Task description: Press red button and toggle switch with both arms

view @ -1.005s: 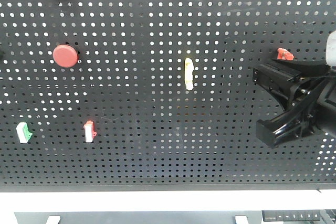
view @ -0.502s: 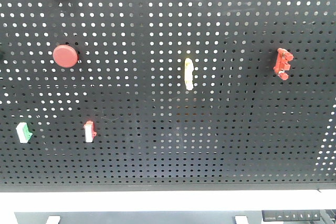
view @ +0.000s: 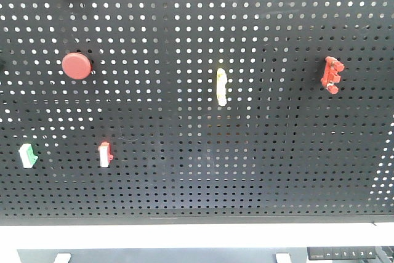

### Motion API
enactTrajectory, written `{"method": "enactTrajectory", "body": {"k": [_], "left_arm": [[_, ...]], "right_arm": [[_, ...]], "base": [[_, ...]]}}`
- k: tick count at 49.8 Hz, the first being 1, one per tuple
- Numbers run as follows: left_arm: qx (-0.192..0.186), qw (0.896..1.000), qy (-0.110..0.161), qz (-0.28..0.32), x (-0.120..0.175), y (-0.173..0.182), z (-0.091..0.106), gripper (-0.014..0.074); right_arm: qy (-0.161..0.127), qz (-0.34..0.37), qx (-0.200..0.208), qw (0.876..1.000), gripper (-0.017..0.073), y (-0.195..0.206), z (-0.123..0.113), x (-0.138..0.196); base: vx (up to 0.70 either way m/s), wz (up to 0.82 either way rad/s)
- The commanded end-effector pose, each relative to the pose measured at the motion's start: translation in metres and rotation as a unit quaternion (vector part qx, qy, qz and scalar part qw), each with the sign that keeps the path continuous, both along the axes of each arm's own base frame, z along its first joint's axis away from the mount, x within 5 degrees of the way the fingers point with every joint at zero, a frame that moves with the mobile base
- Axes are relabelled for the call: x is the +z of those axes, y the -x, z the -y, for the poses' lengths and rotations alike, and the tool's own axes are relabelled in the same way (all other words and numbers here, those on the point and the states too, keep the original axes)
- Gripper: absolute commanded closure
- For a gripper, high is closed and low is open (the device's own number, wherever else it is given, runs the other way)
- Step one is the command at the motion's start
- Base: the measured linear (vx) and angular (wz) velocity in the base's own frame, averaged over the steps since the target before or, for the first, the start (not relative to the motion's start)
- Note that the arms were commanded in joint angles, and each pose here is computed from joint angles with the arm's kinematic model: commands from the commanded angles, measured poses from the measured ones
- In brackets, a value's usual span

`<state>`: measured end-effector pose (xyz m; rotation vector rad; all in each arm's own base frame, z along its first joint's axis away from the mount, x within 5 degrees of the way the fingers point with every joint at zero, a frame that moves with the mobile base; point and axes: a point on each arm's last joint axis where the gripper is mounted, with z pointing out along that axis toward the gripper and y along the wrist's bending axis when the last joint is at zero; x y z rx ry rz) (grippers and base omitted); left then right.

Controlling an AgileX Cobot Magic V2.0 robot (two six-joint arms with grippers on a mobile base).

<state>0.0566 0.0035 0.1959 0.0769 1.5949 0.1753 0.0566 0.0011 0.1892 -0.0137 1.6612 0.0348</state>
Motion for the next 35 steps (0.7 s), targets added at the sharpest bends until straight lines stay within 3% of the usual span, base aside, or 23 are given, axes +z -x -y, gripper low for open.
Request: {"method": "enactTrajectory", "body": {"k": [1,35], "left_arm": [[0.002,1.0,0.002,0.028,-0.0038,-0.0007,-0.0004,0.0592],[0.002,1.0,0.002,0.028,-0.0038,-0.0007,-0.0004,0.0592]], "right_arm": [[0.0,0.037,0.001,0.999,0.0563,0.0004,-0.0004,0.0031],[0.0,0.036,0.001,0.999,0.0563,0.0004,-0.0004,0.003]], "base": [[0.0,0.0],[0.0,0.0]]}}
